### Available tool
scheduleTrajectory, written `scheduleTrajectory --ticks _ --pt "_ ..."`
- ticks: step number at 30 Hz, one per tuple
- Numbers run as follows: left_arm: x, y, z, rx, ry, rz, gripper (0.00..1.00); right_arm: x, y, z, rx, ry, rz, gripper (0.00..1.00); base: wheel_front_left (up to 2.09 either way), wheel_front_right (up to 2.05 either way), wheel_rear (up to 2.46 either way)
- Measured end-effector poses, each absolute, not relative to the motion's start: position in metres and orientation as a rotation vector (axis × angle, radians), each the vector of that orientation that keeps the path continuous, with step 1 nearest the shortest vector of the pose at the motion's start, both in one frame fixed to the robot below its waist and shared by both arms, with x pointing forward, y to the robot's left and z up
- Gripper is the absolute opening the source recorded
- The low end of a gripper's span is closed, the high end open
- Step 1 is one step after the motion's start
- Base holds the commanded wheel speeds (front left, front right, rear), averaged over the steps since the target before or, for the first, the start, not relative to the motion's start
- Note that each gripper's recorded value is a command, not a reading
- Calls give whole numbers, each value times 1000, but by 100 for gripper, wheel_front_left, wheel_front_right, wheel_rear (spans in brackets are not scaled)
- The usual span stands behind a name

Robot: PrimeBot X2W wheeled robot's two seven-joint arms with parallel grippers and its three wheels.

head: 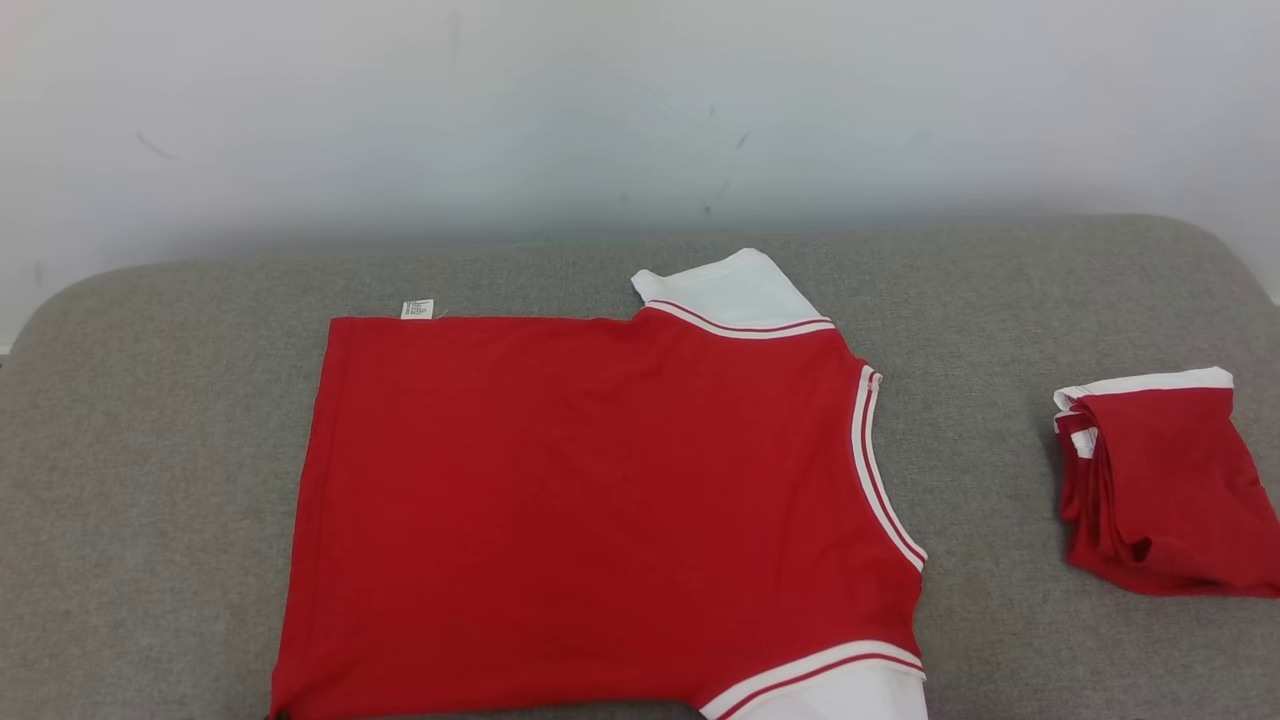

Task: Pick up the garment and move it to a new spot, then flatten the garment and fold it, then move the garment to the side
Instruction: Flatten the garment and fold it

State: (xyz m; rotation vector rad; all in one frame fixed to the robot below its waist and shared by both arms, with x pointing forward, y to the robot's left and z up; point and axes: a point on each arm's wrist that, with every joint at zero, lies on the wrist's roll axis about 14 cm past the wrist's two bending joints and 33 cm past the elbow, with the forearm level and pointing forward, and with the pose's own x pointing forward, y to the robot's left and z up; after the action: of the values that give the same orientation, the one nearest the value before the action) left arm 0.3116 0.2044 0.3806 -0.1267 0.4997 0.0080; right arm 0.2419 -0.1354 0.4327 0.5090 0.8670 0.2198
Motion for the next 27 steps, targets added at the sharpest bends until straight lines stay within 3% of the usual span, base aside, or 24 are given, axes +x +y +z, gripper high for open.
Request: scheduleTrajectory --ticks 3,4,5,6,7,18,27 --pt "310 204 379 -127 513 10 0 236 -134 427 517 904 221 0 0 0 0" --pt "309 204 378 -125 524 10 19 235 -133 425 520 915 219 0 0 0 0" --pt "309 204 378 -125 529 10 63 235 -133 423 526 920 212 0 0 0 0" --pt "308 203 377 -125 537 7 100 234 -133 421 531 928 209 16 0 0 0" --pt "308 203 377 -126 540 7 100 234 -132 419 537 935 205 100 0 0 0" --pt "307 207 382 -114 542 21 100 242 -139 408 505 950 165 100 0 0 0" --pt "327 221 440 -107 291 77 100 326 -165 481 427 499 78 100 0 0 0"
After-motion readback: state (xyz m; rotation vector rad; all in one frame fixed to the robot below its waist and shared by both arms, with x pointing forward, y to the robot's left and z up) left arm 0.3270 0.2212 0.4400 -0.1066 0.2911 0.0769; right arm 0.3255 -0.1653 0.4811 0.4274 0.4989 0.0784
